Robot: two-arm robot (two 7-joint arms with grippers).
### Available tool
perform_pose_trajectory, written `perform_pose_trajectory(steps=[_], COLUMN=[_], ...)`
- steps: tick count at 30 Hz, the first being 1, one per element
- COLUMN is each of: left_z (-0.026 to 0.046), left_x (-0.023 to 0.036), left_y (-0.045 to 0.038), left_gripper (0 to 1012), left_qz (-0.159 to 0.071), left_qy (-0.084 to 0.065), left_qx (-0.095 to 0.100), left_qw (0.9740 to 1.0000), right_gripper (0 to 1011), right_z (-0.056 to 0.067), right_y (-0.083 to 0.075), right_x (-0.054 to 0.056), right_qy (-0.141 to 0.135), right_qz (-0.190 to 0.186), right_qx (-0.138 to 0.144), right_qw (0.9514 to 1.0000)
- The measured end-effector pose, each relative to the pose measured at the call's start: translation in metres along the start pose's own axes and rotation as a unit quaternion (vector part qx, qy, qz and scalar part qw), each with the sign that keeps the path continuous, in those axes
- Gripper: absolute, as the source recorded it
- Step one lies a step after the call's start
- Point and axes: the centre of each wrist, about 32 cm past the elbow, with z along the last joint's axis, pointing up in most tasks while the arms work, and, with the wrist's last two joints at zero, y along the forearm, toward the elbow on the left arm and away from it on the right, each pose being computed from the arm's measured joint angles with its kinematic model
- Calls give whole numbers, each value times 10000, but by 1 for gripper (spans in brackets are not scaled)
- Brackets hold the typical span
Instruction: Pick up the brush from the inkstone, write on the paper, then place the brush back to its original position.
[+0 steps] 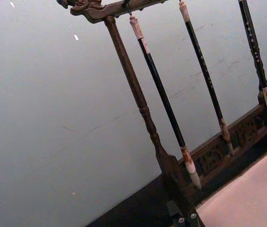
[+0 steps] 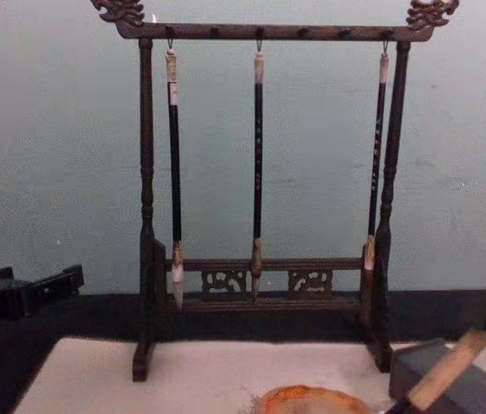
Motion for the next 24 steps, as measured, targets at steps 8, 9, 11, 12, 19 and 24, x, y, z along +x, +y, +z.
perform_pose_trajectory(steps=[8,9,11,12,19,24], left_z=[0,0,0,0,0,0], left_x=[0,0,0,0,0,0], left_y=[0,0,0,0,0,0], left_gripper=[1002,1002,1002,1002,1002,1002], left_qz=[0,0,0,0,0,0], left_qy=[0,0,0,0,0,0], left_qx=[0,0,0,0,0,0], left_qw=[10000,10000,10000,10000,10000,10000], right_gripper=[164,164,164,164,164,164], right_z=[133,149,208,218,284,245], right_y=[-96,-97,-86,-81,31,156], right_x=[33,28,0,-8,-104,-183], right_qy=[-148,-168,-237,-253,-378,-379], right_qz=[-143,-137,-76,-55,204,421], right_qx=[179,202,280,291,345,300], right_qw=[9996,9996,9993,9992,9985,9979])
